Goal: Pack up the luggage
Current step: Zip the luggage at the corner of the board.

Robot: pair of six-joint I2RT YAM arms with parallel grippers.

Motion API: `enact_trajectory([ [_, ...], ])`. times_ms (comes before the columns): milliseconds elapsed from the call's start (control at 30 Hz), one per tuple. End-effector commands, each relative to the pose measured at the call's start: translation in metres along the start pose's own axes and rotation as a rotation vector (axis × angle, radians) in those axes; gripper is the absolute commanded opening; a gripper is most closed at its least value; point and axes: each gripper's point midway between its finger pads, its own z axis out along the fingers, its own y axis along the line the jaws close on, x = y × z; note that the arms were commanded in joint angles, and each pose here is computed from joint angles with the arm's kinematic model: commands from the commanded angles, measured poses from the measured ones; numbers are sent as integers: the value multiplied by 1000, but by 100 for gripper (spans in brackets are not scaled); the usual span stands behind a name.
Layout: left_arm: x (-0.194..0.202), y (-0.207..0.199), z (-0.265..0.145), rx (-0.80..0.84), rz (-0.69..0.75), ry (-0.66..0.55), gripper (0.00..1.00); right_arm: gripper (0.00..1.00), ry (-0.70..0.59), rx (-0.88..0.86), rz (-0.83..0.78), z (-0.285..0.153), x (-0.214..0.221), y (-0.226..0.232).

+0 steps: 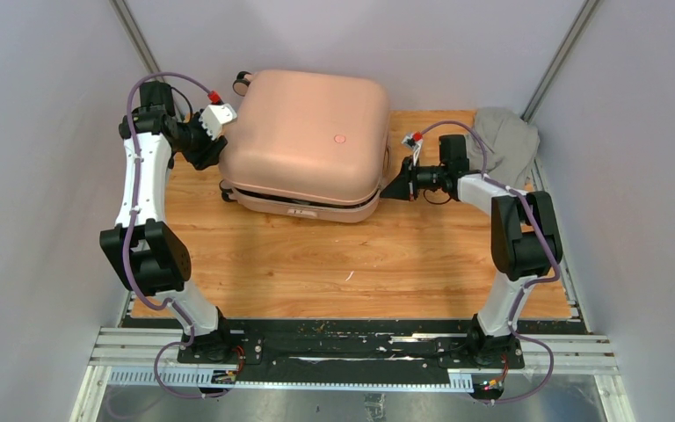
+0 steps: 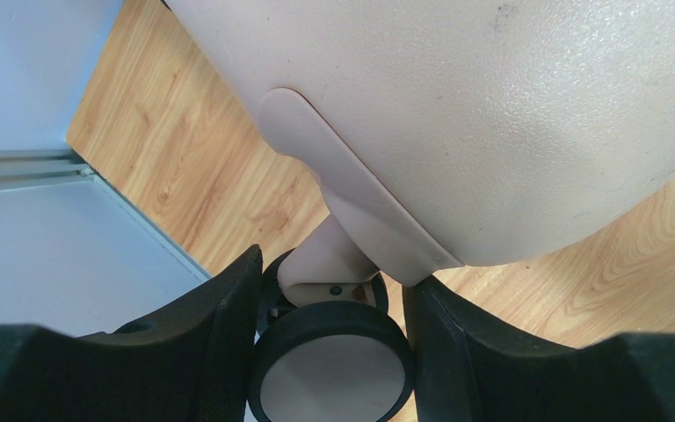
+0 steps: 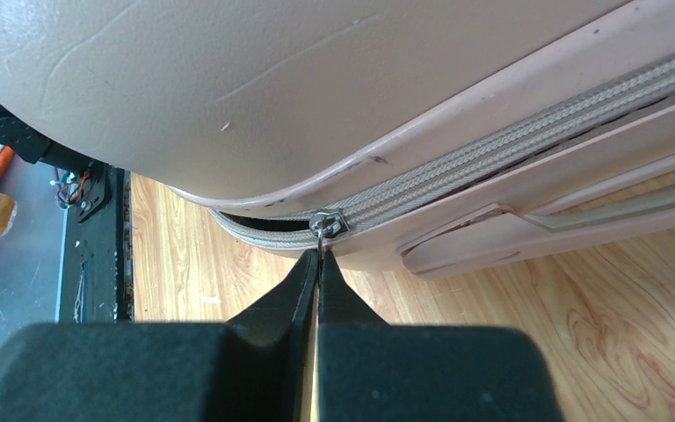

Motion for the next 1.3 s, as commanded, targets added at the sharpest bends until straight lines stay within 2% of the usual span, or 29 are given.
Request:
enact_trajectory([
  [0,-13,24,-27,-131,-13,-47,0,0,-23,-1,-41,-2,-13,10],
  [200,-14,23,-27,-128,-33,-54,0,0,-32,44,-54,-2,-11,12],
  [600,-25,11,-27,-104,-97,-93,0,0,-13,226,-211,2,10,43],
  [967,-18,-11,-17,-58,-84,-64,0,0,45,203,-208,11,29,63],
  [1267,-30,-7,-28,-84,-93,-96,0,0,40,197,-206,16,29,69],
])
